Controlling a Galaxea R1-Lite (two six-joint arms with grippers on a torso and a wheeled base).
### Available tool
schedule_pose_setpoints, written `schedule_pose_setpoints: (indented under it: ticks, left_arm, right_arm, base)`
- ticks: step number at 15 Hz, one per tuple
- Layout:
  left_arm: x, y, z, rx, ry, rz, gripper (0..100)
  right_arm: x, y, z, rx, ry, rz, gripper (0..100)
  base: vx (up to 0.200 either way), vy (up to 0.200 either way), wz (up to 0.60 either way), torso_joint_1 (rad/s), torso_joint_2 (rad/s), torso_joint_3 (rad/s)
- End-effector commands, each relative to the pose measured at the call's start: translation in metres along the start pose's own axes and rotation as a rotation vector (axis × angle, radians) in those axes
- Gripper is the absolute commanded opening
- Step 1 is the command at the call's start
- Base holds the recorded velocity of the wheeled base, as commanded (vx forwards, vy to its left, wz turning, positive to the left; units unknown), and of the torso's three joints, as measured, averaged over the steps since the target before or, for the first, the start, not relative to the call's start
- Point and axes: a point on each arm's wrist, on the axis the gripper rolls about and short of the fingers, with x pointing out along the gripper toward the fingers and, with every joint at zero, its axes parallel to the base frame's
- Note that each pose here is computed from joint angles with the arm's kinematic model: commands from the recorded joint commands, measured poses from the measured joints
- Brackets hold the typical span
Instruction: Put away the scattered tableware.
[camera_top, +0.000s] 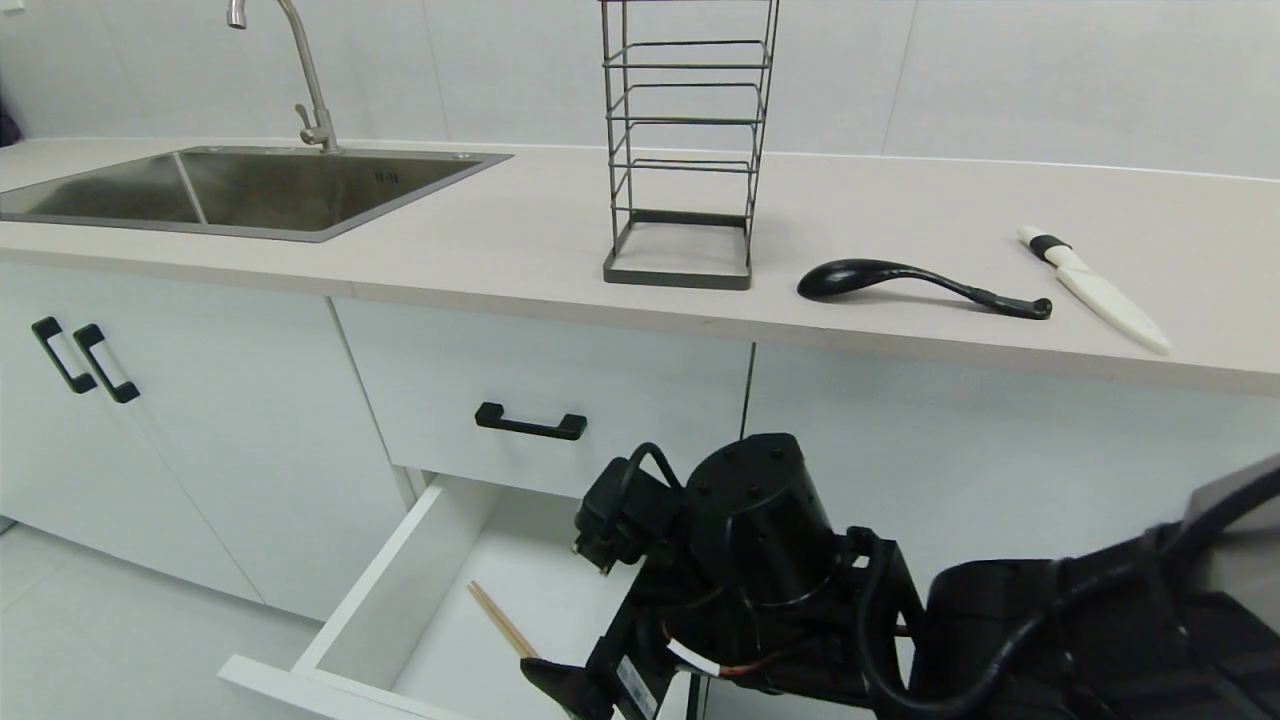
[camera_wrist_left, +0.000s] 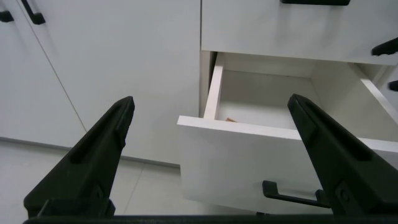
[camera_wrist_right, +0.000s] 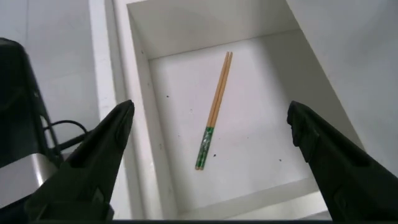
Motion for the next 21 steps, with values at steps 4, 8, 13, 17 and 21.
schedule_pose_setpoints:
  ticks: [4,8,13,17,21]
  left_arm:
    - [0.0,0.0,0.0,0.0,0.001,0.0,100]
    - [0.0,0.0,0.0,0.0,0.001,0.0,100]
    - [0.0,0.0,0.0,0.0,0.001,0.0,100]
    - [0.0,0.0,0.0,0.0,0.001,0.0,100]
    - [0.0,0.0,0.0,0.0,0.001,0.0,100]
  right_arm:
    - [-0.04,0.006,0.0,0.06,-0.033,-0.086,100]
    - [-0.052,0.007,-0.007,0.068,-0.021,-0.132,100]
    - [-0.059,0.011,-0.012,0.051,-0.007,-0.135,100]
    - [-0.067,0.014,-0.018,0.047,0.004,-0.13,100]
    - [-0.067,0.015,-0.017,0.046,0.003,-0.125,100]
  base:
    - [0.0,0.0,0.0,0.0,0.0,0.0]
    - [0.0,0.0,0.0,0.0,0.0,0.0]
    - [0.0,0.0,0.0,0.0,0.0,0.0]
    - [0.0,0.0,0.0,0.049,-0.06,-0.015]
    - [0.0,0.0,0.0,0.229,-0.1,-0.132]
